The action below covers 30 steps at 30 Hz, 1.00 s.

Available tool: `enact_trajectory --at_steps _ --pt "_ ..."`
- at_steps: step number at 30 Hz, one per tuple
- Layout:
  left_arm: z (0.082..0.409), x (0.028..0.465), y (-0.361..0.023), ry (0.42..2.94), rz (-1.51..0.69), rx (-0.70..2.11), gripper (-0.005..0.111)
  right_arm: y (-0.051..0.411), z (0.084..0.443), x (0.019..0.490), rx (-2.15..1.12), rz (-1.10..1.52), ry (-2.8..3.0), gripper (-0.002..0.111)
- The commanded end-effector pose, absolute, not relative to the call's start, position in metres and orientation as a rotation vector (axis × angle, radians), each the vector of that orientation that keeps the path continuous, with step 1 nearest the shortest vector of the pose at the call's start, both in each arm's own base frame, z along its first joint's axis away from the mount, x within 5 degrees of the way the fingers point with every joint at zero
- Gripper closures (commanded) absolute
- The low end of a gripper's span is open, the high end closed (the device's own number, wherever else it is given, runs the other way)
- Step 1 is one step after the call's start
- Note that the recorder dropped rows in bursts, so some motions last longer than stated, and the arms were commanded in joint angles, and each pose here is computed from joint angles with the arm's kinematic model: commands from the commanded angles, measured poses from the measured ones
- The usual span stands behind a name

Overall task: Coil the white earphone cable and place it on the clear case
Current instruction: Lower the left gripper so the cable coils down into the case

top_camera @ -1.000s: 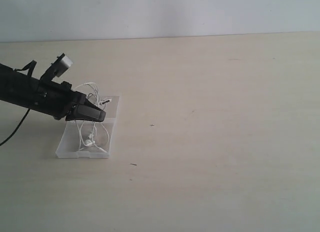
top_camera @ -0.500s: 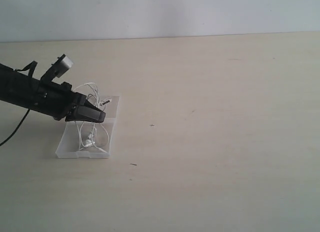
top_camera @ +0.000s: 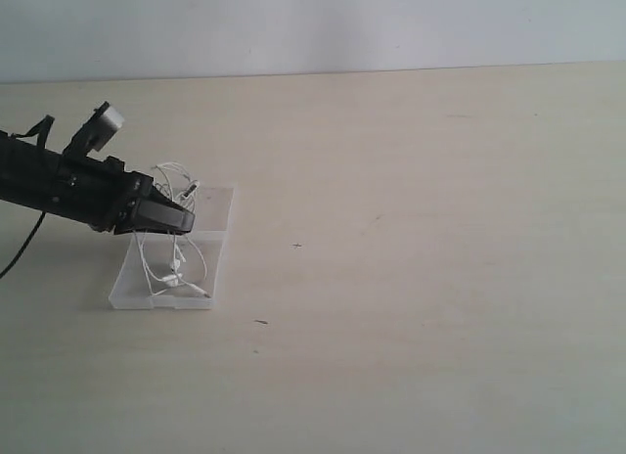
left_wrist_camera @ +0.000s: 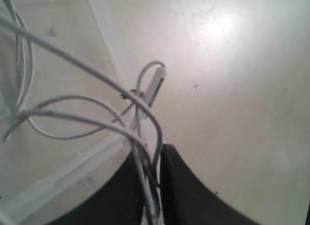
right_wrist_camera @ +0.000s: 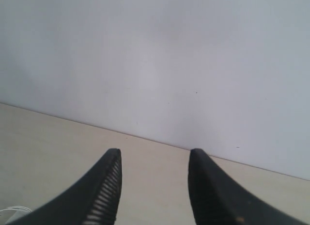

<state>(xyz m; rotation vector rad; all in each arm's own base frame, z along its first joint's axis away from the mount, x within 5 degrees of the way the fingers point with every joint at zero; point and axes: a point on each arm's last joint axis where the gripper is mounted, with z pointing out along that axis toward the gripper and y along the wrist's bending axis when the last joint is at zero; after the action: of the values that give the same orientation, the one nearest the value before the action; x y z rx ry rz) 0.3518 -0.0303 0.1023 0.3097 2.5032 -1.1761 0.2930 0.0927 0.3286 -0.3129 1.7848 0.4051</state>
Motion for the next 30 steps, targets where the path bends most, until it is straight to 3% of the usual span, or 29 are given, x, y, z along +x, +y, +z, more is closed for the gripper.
enact_trajectory --at_steps 1,12,30 --pt "0.1017 0.3536 -0.0290 2.504 -1.159 0.293 0.080 0.0925 0.3291 0.2910 -0.323 0.407 1.779 0.065" --pt "0.0989 0.3509 -0.0276 2.583 -1.166 0.213 0.041 0.0925 0.3291 0.2910 -0.323 0.407 1.779 0.065" --pt "0.1028 0.3563 -0.0250 2.630 -1.143 0.199 0.036 0.0925 0.3291 0.2910 -0.323 0.407 1.779 0.065"
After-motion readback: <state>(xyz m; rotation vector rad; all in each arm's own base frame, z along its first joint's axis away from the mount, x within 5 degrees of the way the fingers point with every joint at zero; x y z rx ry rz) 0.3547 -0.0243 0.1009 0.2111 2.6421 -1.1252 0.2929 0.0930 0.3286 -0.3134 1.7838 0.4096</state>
